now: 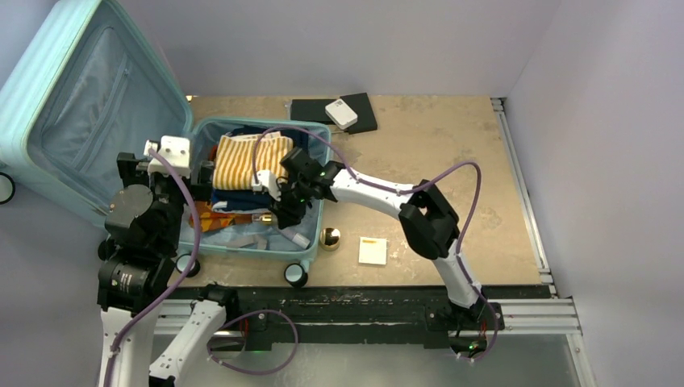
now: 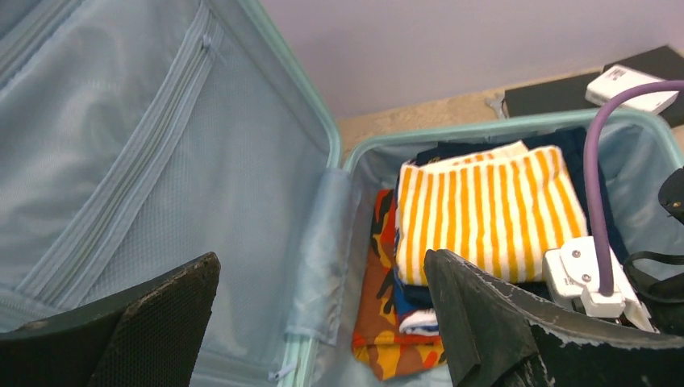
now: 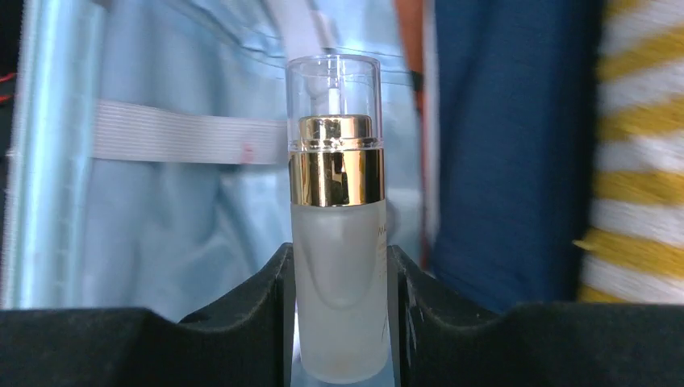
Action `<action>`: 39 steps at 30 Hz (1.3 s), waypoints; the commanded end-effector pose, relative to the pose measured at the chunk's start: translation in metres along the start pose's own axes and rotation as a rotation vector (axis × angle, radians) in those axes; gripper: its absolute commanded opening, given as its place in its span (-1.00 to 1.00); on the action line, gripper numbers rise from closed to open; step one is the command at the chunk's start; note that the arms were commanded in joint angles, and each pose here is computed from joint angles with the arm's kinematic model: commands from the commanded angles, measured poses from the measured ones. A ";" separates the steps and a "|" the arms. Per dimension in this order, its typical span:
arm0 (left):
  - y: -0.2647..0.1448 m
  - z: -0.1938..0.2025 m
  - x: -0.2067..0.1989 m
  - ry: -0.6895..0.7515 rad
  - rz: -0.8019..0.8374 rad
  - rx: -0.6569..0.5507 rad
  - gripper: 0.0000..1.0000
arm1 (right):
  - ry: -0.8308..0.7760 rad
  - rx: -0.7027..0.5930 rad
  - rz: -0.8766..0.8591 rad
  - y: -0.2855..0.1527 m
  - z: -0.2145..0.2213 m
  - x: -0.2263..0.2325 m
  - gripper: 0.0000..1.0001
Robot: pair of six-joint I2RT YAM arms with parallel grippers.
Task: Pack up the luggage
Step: Place the makeup in the luggage.
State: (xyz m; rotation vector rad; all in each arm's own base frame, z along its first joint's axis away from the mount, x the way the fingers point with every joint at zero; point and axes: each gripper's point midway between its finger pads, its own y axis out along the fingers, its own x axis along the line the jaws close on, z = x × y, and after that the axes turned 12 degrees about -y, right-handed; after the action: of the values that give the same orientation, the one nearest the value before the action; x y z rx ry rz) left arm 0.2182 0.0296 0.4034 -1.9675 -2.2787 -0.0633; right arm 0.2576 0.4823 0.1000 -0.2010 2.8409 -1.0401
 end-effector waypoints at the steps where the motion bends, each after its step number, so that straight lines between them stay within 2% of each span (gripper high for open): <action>1: -0.014 0.017 0.014 -0.007 -0.063 0.049 0.99 | -0.050 -0.088 -0.006 -0.009 -0.050 0.026 -1.00; 4: -0.015 0.021 0.012 -0.012 -0.051 0.046 0.99 | -0.045 -0.057 -0.010 -0.003 -0.034 0.029 -0.94; 6: -0.014 0.022 0.010 -0.017 -0.043 0.051 0.99 | -0.050 -0.049 -0.017 -0.003 -0.031 0.031 -0.71; 10: -0.014 0.022 0.007 -0.027 -0.026 0.054 0.99 | -0.109 -0.072 -0.110 -0.014 -0.041 0.048 0.00; 13: -0.014 0.022 0.007 -0.032 -0.023 0.056 0.99 | -0.195 -0.091 -0.109 -0.035 -0.058 0.049 0.54; 16: -0.014 0.023 0.008 -0.032 -0.025 0.057 0.99 | -0.270 -0.114 -0.077 -0.067 -0.072 0.045 0.96; 21: -0.021 0.011 0.021 -0.002 -0.078 0.046 0.99 | -0.300 -0.152 0.067 -0.142 -0.082 0.019 0.98; 26: -0.029 -0.004 0.032 0.018 -0.112 0.029 0.99 | -0.272 -0.111 0.227 -0.212 -0.050 0.000 0.98; 33: -0.028 0.001 0.020 0.018 -0.044 0.040 0.99 | -0.252 -0.009 0.315 -0.231 0.022 0.024 0.98; 39: -0.028 0.009 0.008 0.007 0.016 0.046 0.99 | -0.249 0.071 0.352 -0.214 0.079 0.037 0.98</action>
State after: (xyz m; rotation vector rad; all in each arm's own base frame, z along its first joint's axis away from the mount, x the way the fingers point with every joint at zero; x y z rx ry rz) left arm 0.1888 0.0413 0.4022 -1.9109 -2.2783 -0.0268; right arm 0.2397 0.2723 0.1847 0.0804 2.5882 -0.9794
